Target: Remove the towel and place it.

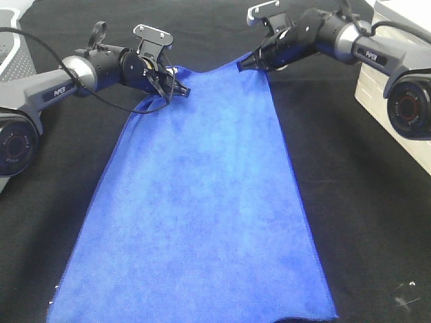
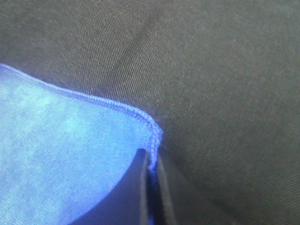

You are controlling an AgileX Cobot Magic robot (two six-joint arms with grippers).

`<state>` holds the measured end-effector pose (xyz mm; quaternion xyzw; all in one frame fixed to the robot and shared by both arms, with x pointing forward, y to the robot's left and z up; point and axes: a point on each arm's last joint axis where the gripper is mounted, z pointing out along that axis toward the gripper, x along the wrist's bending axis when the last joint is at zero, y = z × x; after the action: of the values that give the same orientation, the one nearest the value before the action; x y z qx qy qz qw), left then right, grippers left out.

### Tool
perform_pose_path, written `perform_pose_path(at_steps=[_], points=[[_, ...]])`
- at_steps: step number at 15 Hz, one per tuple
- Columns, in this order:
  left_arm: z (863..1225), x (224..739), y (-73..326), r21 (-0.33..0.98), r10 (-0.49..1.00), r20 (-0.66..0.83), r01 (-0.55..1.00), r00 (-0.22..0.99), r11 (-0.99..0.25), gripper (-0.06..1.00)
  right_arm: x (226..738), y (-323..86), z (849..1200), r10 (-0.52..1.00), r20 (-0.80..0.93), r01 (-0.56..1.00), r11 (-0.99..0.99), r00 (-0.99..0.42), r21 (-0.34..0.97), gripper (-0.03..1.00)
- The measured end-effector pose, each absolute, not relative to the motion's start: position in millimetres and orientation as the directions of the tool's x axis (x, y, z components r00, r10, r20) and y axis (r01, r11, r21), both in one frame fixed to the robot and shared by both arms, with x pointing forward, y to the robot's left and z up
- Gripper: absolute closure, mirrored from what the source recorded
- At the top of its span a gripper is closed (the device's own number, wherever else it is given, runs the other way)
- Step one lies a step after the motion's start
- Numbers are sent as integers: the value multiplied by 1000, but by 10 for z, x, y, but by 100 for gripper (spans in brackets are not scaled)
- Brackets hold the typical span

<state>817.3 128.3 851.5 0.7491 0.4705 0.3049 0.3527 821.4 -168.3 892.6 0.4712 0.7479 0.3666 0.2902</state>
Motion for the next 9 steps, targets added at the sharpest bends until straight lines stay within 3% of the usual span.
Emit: perform_pose_path(at_steps=[2,3,4,5,6,9], points=[[8515,8175,1288,813,916,142,484,375,-324,80,8216,-1695,8872,918,-87,500,288,-386,817,85],[8516,8184,1319,812,916,151,482,372,-329,74,8221,-1717,8873,920,-85,501,284,-382,817,72],[8520,8199,1360,817,923,142,485,358,-314,65,8235,-1780,8873,927,-75,508,268,-368,819,48],[8531,8220,1411,827,932,128,483,338,-288,55,8248,-1850,8872,931,-74,512,261,-357,818,34],[8538,8241,1469,834,941,113,485,318,-264,43,8261,-1915,8872,935,-74,515,256,-346,818,28],[8546,8268,1557,838,945,126,478,302,-264,36,8279,-2020,8872,942,-72,521,245,-329,818,24]])
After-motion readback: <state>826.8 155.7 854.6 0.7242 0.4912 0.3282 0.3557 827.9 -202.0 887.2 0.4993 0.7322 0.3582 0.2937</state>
